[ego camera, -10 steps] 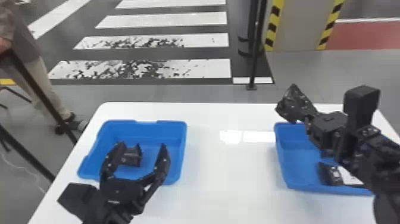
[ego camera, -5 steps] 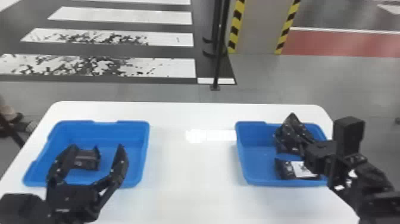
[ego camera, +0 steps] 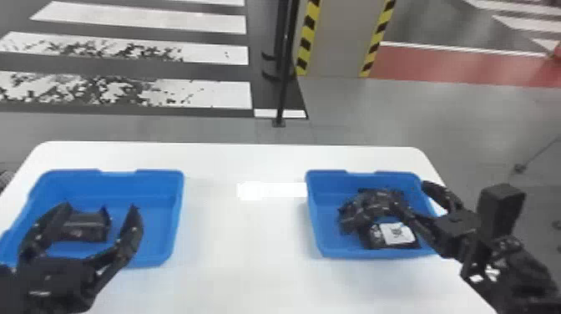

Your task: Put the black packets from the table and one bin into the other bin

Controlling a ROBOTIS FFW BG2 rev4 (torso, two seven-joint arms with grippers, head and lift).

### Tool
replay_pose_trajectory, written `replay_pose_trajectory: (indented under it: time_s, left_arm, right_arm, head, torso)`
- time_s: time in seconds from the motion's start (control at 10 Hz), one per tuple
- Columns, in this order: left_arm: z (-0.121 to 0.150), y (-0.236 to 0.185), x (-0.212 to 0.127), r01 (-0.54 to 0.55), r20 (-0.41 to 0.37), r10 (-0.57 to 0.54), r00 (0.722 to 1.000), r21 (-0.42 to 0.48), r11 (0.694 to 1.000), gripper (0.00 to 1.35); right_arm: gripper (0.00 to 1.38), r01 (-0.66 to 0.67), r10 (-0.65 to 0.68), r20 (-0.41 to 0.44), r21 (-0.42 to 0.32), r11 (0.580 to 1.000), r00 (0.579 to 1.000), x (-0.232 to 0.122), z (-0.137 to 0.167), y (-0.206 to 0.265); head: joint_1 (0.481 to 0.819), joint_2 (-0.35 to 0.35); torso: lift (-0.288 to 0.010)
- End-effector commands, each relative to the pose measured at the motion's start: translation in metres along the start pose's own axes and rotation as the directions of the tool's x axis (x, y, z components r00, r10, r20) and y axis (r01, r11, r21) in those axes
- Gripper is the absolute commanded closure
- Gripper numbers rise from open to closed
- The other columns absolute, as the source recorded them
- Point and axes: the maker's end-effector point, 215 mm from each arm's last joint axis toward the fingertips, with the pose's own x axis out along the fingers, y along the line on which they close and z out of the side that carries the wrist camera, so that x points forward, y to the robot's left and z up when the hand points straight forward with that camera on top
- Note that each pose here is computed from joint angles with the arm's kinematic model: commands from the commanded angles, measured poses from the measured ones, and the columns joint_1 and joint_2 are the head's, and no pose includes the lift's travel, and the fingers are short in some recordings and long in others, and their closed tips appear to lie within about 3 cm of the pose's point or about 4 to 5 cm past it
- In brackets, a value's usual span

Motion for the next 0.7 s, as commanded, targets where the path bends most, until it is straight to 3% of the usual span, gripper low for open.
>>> replay_pose_trajectory:
  time_s: [0.0,0.3,0.6]
  left_arm:
    - [-0.019,0.034,0.01,-0.025,-0.094,0.03,0.995,0.054,0.998,0.12]
    - [-0.04,0.116,0.04,-0.034,-0.33,0.126,0.936,0.273,0.961,0.16]
    - [-0.046,0.145,0.076,0.11,-0.428,0.09,0.899,0.421,0.9,0.44]
  right_arm:
    - [0.2,0.018,-0.018,0.037,0.0,1.0,0.999,-0.019,0.003,0.001]
    - [0.2,-0.017,0.015,0.065,0.031,0.999,0.998,-0.034,0.008,0.023]
    - [0.2,-0.09,0.081,0.092,0.092,0.992,0.992,-0.035,0.013,0.049]
  head:
    - [0.695,-0.148]
    - [0.695,-0.066]
    - [0.695,0.043]
  torso:
    - [-0.11]
    - [-0.11]
    - [-0.11]
